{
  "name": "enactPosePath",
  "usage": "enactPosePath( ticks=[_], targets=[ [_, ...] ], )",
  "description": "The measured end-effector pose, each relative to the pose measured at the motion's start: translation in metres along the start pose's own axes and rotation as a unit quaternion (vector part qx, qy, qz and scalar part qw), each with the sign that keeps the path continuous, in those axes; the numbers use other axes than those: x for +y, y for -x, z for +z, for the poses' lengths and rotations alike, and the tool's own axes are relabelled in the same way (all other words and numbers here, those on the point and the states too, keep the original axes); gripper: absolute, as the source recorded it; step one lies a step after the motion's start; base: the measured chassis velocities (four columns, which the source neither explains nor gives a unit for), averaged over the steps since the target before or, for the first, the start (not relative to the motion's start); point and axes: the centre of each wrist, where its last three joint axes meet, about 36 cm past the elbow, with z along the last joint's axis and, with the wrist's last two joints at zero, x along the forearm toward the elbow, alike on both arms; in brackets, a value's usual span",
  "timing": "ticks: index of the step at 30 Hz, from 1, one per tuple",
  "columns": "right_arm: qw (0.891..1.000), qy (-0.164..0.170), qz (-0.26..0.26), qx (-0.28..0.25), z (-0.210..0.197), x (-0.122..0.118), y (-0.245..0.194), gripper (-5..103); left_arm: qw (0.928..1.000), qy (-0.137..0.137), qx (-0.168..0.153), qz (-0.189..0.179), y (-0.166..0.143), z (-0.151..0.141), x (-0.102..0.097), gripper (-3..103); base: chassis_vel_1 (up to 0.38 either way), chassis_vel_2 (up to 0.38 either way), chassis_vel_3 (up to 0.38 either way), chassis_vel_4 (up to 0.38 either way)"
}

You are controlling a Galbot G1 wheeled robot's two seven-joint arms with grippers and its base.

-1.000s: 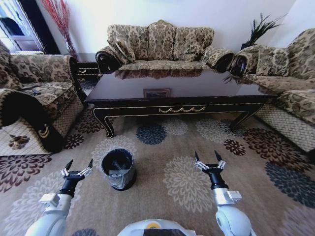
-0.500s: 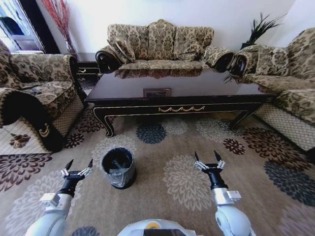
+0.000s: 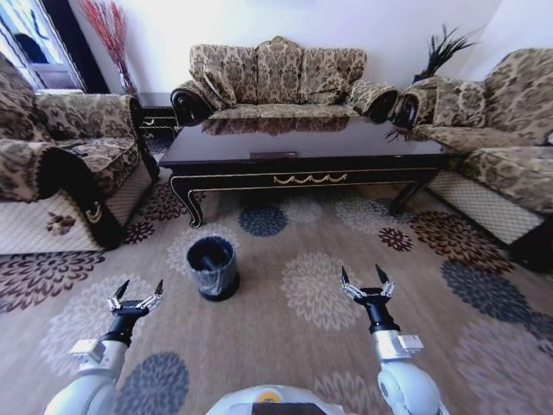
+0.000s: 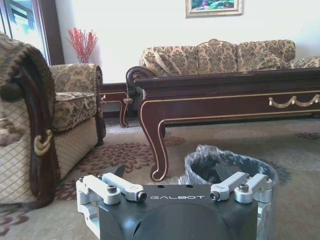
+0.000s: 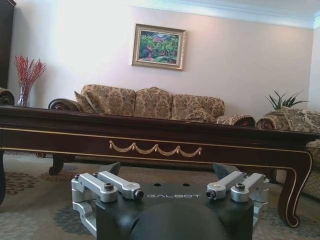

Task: Move to the front of the table and pick up the trash from the floor, then place it into the trash bin.

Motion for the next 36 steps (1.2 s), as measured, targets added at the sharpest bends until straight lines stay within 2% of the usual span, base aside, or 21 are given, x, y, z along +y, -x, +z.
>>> enactPosePath(
  ticks=[36],
  targets=[
    [1.000,0.000,0.000,0.000,0.0001,0.0002,-0.0001,100,1.0000,0.000,0.000,0.000,0.0001,0.0000,0.0000,100,0.353,-0.355,-0.357,0.354]
  ],
)
